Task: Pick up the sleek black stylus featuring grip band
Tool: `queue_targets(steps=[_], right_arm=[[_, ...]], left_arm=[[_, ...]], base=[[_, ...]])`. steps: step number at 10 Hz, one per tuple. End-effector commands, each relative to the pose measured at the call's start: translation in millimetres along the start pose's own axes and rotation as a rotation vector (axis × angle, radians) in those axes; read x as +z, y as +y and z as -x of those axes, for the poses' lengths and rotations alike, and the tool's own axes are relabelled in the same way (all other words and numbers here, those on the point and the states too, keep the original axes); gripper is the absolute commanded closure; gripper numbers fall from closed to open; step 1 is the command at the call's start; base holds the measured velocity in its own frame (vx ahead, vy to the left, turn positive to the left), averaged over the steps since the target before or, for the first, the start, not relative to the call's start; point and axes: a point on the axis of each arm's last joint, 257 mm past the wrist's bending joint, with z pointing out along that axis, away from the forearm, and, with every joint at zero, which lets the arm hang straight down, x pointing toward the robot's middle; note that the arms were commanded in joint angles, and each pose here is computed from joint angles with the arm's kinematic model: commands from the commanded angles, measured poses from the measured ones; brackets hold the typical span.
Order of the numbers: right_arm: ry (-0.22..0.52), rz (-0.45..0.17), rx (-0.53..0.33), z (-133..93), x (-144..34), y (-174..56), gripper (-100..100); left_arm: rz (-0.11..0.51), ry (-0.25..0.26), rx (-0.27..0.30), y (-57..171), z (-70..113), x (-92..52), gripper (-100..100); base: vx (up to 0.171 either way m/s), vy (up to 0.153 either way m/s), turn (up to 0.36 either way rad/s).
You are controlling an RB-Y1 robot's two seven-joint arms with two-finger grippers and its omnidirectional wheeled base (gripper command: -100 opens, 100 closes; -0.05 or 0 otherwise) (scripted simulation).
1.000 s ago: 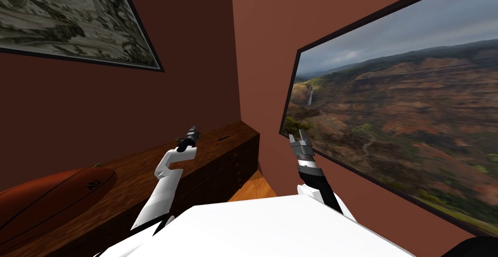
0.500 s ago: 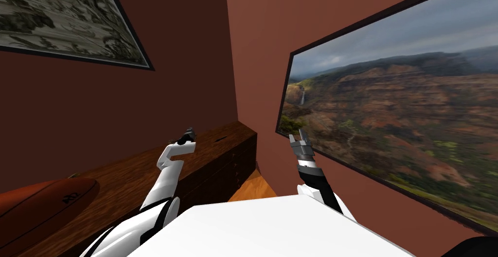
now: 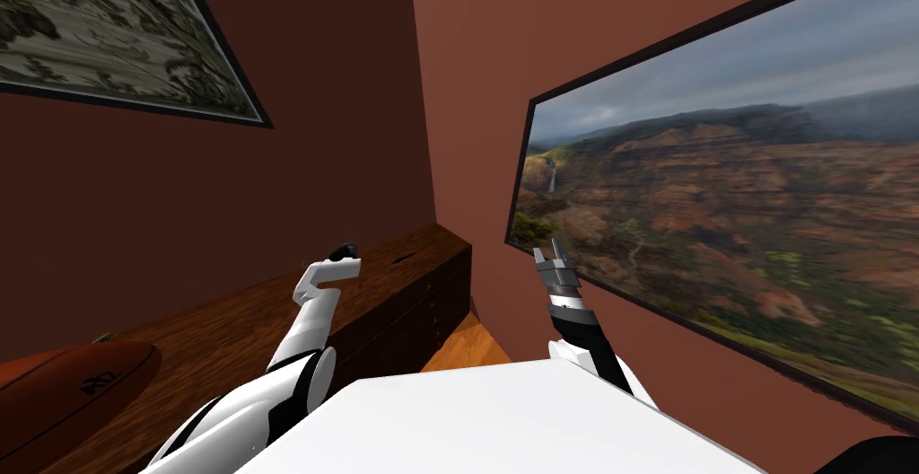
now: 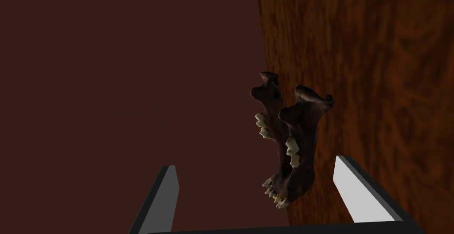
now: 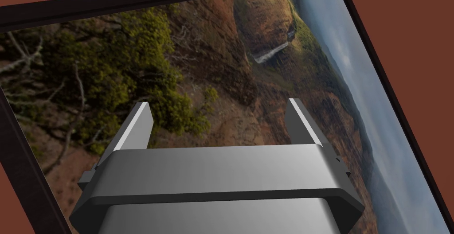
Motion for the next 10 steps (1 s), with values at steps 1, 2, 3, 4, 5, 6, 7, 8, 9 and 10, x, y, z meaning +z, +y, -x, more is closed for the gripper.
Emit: queue_targets(steps=[1, 2, 3, 4, 5, 6, 7, 8, 9, 10], right_arm=[[0.0, 0.0, 0.0, 0.0, 0.0, 0.0, 0], [0.0, 0.0, 0.0, -0.1, 0.0, 0.0, 0], [0.0, 0.0, 0.0, 0.0, 0.0, 0.0, 0], [0.0, 0.0, 0.0, 0.0, 0.0, 0.0, 0], [0.0, 0.0, 0.0, 0.0, 0.0, 0.0, 0], [0.0, 0.0, 0.0, 0.0, 0.0, 0.0, 0], [0.0, 0.0, 0.0, 0.0, 0.0, 0.0, 0], [0.0, 0.0, 0.0, 0.0, 0.0, 0.0, 0], [0.0, 0.0, 0.0, 0.0, 0.0, 0.0, 0], [0.0, 0.0, 0.0, 0.0, 0.0, 0.0, 0]], left_arm=[[0.051, -0.023, -0.033, 1.5, 9.3, 7.1, -100], [0.094, -0.031, -0.031, 16.9, 11.2, 8.8, -100], [0.11, -0.048, -0.063, 8.7, 18.4, 12.3, -100], [0.158, -0.053, -0.064, 23.9, 17.8, 13.9, -100], [0.176, -0.056, -0.062, 31.5, 18.4, 14.6, -100], [0.206, -0.071, -0.098, 24.8, 22.7, 16.7, -100], [0.249, -0.078, -0.094, 41.6, 23.7, 17.3, -100], [0.272, -0.088, -0.129, 33.8, 26.4, 19.2, -100], [0.329, -0.097, -0.124, 55.4, 27.6, 18.3, -100], [0.342, -0.098, -0.123, 61.4, 27.6, 18.5, -100]], base=[[-0.002, 0.002, -0.138], [-0.001, 0.008, -0.084], [0.0, 0.004, -0.133], [0.002, 0.007, -0.078], [0.002, 0.003, 0.01], [0.003, -0.001, -0.129], [0.004, 0.004, -0.083], [0.006, 0.003, -0.112], [0.007, 0.004, -0.084], [0.0, 0.0, 0.0]])
